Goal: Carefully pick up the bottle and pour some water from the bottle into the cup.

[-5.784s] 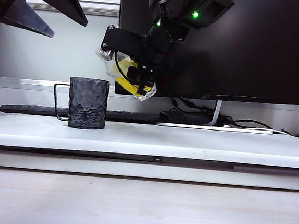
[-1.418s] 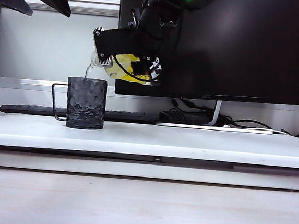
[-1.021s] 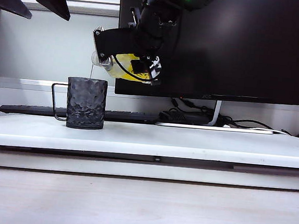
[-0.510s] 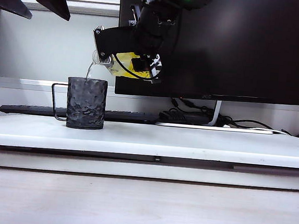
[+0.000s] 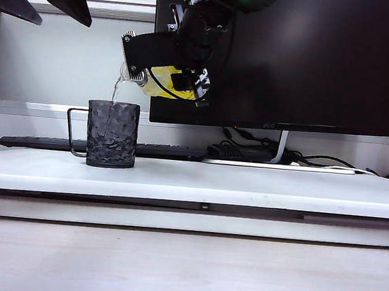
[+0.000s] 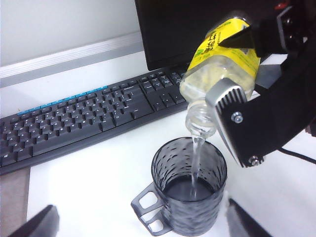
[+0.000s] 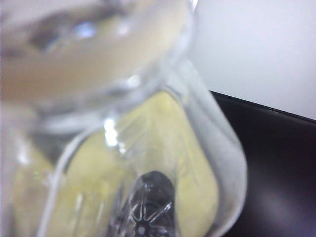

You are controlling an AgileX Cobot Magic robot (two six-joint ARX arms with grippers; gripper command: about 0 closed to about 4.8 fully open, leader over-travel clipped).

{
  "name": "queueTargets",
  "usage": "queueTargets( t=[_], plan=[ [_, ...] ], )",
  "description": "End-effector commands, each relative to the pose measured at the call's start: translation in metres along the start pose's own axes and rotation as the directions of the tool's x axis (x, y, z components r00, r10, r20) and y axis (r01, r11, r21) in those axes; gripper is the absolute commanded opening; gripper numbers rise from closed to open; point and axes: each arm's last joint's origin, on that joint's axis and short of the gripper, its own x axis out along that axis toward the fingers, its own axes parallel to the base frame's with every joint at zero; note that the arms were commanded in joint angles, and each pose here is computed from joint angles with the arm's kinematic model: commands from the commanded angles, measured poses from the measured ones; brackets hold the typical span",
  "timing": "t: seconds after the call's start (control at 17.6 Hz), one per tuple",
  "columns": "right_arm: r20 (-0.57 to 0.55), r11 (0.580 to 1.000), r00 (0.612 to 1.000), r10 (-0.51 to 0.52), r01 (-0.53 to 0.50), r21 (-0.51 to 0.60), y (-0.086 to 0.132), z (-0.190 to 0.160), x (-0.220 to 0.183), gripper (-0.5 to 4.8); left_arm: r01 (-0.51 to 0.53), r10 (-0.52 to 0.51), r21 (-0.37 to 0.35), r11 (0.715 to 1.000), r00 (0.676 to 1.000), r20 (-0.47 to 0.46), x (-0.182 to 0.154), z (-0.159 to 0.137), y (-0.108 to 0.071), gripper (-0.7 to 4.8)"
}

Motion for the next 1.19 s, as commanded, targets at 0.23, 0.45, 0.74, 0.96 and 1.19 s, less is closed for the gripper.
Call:
queueTargets(
  t=[0.23,0.45,0.74,0.96,1.19],
  plan=[
    [-0.01,0.998,0.998,-0.057,0.058,0.024,-0.0122,-0.0024,-0.0046,1.7,0.003,-0.003,-0.001,1.0,1.0,0.01,-0.0008,0.0015,0.0002,4.79],
    [-0.01,0.998,0.998,-0.057,0.058,0.024,-0.0122,-0.0024,-0.0046,1.7,0.003,-0.003,-0.001,1.0,1.0,0.01,-0.0008,0.0015,0.0002,4.79],
    [-0.011,0.998,0.998,-0.057,0.057,0.024,-0.0122,-0.0024,-0.0046,1.7,0.011,-0.011,-0.001,1.0,1.0,0.011,-0.0008,0.0015,0.0,4.79],
    [-0.01,0.998,0.998,-0.057,0.057,0.023,-0.012,-0.0023,-0.0045,1.71,0.014,-0.014,-0.001,1.0,1.0,0.011,-0.0008,0.0015,-0.0001,4.79],
    [-0.01,0.998,0.998,-0.057,0.057,0.024,-0.012,-0.0023,-0.0045,1.71,0.014,-0.014,-0.001,1.0,1.0,0.011,-0.0008,0.0015,-0.0001,4.79]
  ],
)
